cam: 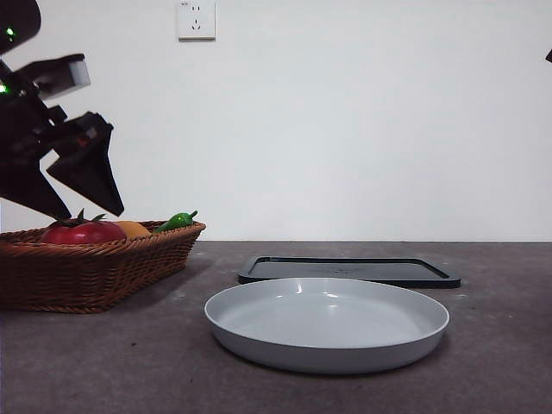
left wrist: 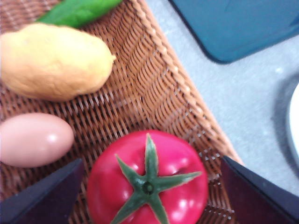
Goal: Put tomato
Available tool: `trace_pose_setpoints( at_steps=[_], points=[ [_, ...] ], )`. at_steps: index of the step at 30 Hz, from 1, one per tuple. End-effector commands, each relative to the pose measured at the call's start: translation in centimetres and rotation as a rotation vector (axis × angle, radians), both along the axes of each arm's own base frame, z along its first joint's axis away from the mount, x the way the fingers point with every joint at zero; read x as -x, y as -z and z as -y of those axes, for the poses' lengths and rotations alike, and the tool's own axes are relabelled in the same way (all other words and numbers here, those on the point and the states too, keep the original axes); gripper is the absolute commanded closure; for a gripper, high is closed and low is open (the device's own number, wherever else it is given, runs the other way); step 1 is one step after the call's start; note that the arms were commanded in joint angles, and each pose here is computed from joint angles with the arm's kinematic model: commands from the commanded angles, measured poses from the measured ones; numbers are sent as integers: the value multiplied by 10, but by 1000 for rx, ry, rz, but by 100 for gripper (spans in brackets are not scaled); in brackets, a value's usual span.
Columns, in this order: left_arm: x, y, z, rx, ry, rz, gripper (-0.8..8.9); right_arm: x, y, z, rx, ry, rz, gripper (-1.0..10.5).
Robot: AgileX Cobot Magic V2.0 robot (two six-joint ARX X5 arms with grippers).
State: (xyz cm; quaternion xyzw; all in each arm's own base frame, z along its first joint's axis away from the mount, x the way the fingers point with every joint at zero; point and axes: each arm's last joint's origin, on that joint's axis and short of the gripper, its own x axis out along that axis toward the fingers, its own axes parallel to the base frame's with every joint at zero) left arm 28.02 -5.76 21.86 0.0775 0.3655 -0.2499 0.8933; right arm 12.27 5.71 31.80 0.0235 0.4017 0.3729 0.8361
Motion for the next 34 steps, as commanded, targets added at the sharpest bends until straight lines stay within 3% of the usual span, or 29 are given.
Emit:
trace_pose_setpoints(
  at_steps=[1,15,25,34],
  points=[
    [-7,3,2,-19,16,9,344,-1,-6,-1,-5,-12,28,516],
    [-13,19,3,-40,27,-43,351,-1,-6,-1,-6,-11,26,516],
    [-14,19,2,-52,2,-45,507,-1,-6,-1,-6,-11,26,516],
    [-11,-19,4,-6,-13,55,507,-1,-6,-1,-6,-11,26,516]
  ],
)
